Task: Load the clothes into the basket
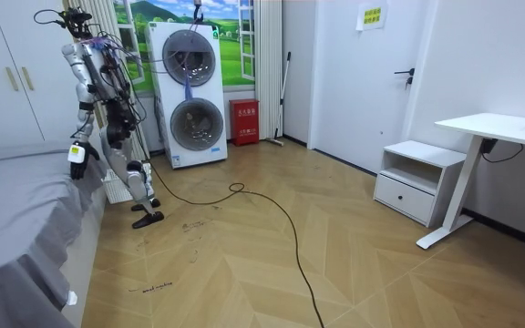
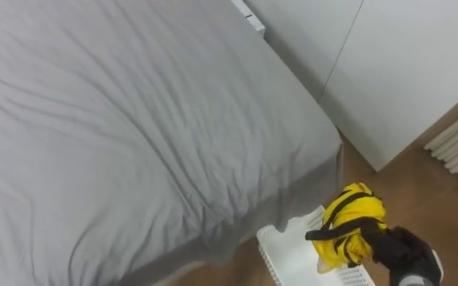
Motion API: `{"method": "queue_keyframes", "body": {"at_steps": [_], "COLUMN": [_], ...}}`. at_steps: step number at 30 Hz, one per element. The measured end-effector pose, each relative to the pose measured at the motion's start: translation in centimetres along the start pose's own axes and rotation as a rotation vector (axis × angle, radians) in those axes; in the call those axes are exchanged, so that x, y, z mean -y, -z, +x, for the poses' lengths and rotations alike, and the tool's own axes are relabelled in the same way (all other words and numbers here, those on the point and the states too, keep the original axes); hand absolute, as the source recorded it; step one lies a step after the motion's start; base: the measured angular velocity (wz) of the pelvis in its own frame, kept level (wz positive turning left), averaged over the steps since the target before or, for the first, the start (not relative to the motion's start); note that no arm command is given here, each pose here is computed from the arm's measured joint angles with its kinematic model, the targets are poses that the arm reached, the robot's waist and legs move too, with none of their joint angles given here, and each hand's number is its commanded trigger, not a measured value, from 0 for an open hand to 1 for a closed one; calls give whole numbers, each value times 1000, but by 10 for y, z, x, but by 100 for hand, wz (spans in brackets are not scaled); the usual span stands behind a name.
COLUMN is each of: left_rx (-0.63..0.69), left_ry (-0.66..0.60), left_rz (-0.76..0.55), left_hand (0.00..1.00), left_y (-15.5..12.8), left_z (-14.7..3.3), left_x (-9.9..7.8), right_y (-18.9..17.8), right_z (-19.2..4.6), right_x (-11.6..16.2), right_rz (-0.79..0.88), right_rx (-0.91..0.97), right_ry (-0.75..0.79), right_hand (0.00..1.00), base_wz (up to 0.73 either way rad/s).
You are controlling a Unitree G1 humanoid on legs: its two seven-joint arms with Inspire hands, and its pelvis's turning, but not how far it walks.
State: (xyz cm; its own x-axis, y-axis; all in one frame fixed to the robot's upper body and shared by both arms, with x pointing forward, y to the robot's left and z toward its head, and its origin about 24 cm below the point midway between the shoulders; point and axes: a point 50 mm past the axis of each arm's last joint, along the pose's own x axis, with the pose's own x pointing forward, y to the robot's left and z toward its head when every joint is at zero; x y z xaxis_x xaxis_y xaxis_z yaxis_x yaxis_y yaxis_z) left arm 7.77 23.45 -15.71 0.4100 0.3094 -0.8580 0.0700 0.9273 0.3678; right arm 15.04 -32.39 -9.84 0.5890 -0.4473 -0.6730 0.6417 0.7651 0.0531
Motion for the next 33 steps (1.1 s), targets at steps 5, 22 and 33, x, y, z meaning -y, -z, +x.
{"method": "queue_keyframes", "body": {"at_steps": [5, 22, 33], "left_rx": [43, 69, 94], "left_ry": [5, 4, 27], "left_rz": [-11, -8, 39], "left_hand": [0, 0, 0], "left_y": [-13, -22, -24], "left_z": [3, 6, 6], "left_x": [-1, -4, 0], "right_y": [13, 24, 29], "right_z": [0, 0, -1], "right_x": [4, 9, 10], "right_rz": [0, -14, 40], "right_rx": [-59, -112, -130], "right_ry": [27, 78, 37], "right_hand": [0, 0, 0], "base_wz": [14, 6, 0]}}
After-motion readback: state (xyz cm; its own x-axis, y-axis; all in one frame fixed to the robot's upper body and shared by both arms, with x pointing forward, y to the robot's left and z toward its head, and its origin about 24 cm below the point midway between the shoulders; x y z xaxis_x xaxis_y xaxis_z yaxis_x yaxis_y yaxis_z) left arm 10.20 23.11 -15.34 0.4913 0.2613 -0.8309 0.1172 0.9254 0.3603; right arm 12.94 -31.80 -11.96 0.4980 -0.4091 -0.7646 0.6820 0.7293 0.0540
